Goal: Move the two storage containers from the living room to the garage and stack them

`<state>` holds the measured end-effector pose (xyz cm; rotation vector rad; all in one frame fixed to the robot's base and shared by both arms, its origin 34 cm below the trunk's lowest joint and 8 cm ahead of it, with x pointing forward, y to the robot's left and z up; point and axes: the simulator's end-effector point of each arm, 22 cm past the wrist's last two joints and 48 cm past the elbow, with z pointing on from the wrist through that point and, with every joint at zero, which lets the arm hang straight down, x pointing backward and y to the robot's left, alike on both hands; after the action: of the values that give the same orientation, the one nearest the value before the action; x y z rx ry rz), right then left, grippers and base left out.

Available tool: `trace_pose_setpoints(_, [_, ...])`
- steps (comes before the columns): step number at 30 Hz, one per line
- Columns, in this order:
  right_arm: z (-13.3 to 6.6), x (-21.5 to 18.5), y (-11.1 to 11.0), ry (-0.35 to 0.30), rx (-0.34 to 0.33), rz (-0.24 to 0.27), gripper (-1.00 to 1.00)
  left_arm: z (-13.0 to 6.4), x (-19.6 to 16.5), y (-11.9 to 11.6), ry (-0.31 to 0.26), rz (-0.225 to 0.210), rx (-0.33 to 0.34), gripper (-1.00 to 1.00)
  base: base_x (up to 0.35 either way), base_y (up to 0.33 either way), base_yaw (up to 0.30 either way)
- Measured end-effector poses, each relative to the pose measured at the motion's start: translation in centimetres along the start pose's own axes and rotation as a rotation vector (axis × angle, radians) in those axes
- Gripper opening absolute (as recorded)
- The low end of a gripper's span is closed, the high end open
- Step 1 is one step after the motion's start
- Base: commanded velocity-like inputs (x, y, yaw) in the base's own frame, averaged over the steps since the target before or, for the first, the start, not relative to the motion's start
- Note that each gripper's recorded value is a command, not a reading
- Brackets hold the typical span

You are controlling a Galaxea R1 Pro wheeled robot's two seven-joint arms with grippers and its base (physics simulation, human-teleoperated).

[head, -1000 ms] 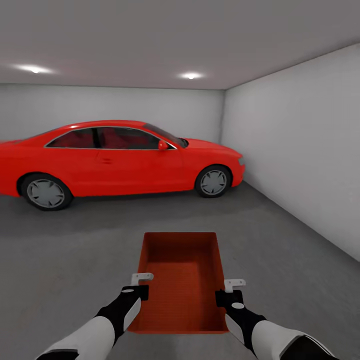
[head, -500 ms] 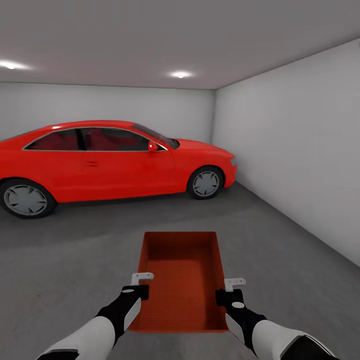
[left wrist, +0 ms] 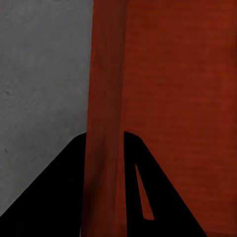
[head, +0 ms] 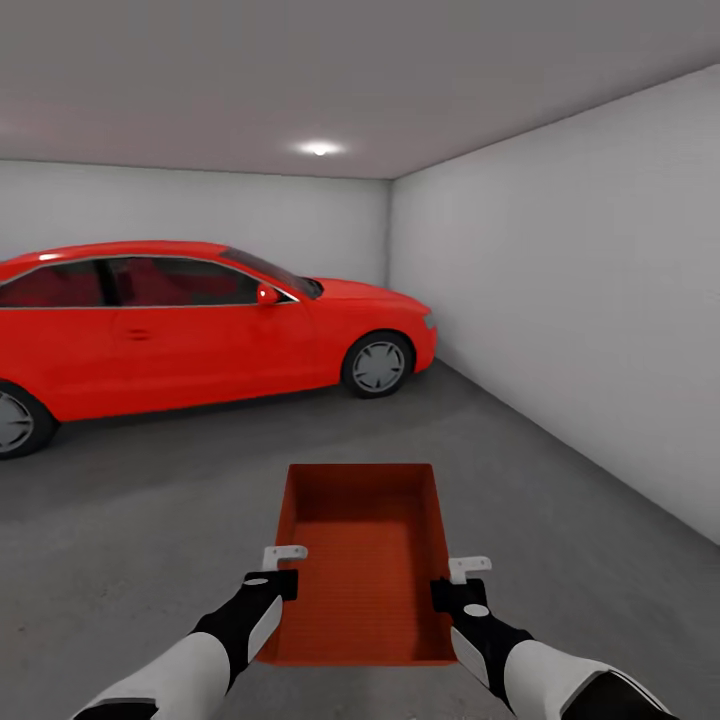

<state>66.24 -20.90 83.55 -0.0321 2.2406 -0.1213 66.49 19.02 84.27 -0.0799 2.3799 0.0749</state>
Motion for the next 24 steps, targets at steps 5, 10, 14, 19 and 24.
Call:
trace_pose_setpoints(5, [0.00,0.01,0.00,0.000,0.000,0.000,-1.00,0.00,0.01,0.00,0.000,0.000,0.000,-1.00,0.000,0.000,-0.285])
trace_pose_setpoints(10, [0.00,0.03,-0.01,0.001,0.000,0.000,-1.00,0.00,0.02,-0.01,0.001,0.000,-0.001,-1.00,0.000,0.000,-0.285])
trace_pose_setpoints(14, [0.00,0.03,-0.01,0.001,0.000,0.000,-1.00,0.00,0.02,-0.01,0.001,0.000,-0.001,-1.00,0.000,0.000,-0.285])
trace_pose_setpoints(19, [0.00,0.03,0.00,0.001,0.000,0.000,-1.00,0.00,0.02,0.00,0.001,0.000,-0.001,-1.00,0.000,0.000,-0.285])
trace_pose_setpoints(24, [0.00,0.01,0.00,0.001,0.000,0.001,-1.00,-0.01,-0.03,0.00,0.000,0.001,-0.001,-1.00,0.004,0.000,-0.285])
